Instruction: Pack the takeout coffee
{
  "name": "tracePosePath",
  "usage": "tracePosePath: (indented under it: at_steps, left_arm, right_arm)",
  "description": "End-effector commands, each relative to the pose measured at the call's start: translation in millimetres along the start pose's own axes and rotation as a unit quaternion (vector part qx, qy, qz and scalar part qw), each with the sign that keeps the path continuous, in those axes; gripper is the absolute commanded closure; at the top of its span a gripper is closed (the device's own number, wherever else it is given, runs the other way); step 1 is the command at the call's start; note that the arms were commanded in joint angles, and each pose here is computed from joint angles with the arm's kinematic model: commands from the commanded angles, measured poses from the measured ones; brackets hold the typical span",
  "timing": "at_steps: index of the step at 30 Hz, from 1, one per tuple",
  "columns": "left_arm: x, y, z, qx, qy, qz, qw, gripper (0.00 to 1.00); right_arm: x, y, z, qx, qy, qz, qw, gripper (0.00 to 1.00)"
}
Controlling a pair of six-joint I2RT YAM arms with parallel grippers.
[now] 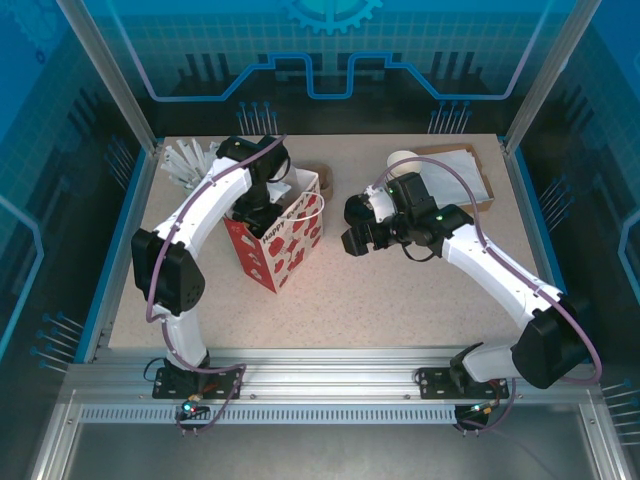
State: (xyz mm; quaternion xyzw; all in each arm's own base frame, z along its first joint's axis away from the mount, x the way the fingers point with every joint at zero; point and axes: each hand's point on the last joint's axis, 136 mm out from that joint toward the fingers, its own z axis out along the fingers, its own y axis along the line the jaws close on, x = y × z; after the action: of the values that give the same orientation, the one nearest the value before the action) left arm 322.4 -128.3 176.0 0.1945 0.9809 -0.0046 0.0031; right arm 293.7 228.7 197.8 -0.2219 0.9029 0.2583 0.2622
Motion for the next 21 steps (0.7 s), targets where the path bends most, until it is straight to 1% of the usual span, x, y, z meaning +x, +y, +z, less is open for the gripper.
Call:
tracePosePath:
  at_steps: [1, 21]
  left_arm:
    - [8.0, 1.3, -8.1, 0.001, 0.002, 0.002, 1.000, 0.60]
    - [10.8, -4.4, -9.6, 0.018, 0.011, 0.010, 1.000, 0.61]
  right_arm:
    - [1.6, 6.5, 2.6, -0.007, 0.004, -0.012, 1.000, 0.08]
    - [3.1, 6.6, 7.0, -0.009, 0.010, -0.012, 1.000, 0.08]
